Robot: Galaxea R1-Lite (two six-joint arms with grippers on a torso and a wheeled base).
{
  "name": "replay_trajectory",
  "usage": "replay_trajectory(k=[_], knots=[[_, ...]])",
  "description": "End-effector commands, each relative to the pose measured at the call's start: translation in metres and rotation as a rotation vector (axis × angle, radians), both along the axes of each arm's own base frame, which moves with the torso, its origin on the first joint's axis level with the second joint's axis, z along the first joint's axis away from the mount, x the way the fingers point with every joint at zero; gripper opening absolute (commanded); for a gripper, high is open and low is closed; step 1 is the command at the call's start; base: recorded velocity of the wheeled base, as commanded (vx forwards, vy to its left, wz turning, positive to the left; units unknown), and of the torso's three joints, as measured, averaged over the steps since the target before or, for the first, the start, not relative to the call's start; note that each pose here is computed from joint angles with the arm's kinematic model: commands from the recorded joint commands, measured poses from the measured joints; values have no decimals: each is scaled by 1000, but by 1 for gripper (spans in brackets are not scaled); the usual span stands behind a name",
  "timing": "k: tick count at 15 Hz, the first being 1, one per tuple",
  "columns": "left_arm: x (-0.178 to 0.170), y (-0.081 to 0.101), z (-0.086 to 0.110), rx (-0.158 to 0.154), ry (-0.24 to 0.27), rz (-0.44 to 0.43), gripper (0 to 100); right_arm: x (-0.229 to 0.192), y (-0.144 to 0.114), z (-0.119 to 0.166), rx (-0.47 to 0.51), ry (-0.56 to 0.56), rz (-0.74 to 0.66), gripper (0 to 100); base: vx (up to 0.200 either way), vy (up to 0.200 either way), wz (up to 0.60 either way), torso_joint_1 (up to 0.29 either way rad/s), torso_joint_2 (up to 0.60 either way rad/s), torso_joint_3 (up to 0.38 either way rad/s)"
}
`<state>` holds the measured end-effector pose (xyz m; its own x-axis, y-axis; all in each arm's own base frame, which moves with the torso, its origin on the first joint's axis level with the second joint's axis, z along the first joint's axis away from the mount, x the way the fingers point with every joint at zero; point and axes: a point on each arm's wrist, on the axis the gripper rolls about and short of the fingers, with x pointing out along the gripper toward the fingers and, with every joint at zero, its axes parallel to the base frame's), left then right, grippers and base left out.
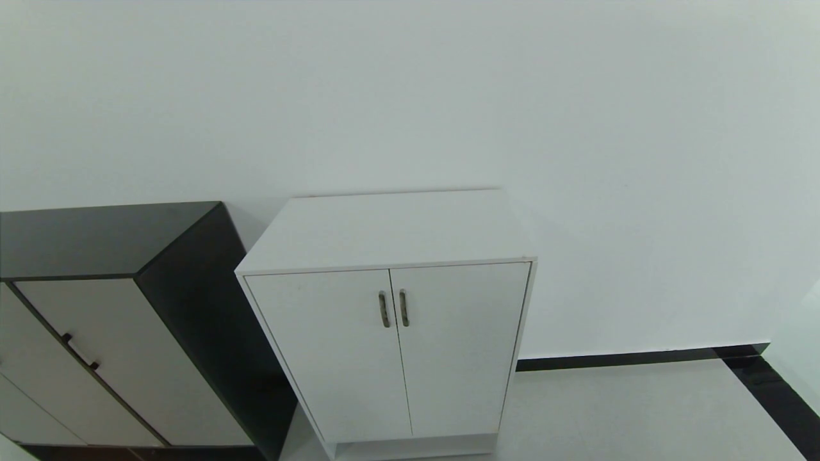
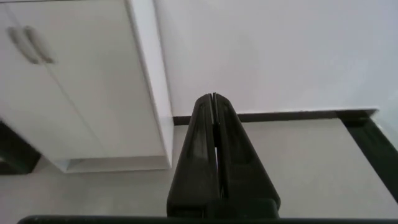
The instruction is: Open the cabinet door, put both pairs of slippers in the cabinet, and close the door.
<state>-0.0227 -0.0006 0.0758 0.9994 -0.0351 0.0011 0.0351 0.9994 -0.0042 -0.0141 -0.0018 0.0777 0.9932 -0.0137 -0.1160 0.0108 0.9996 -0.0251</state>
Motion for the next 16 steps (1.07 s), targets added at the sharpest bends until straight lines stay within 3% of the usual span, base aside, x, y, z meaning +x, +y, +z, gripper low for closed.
replay_trajectory(k=[1,3,16], knots=[[0,0,0,0,1,0,0,-1,1,0,-2,-10,-57,0,0,0,0,0,0,0],[0,0,0,0,1,0,0,-8,1,-3,-9,-110,-24,0,0,0,0,0,0,0],[0,0,0,3,1,0,0,-9,1,-2,10,-115,-24,0,0,0,0,0,0,0]])
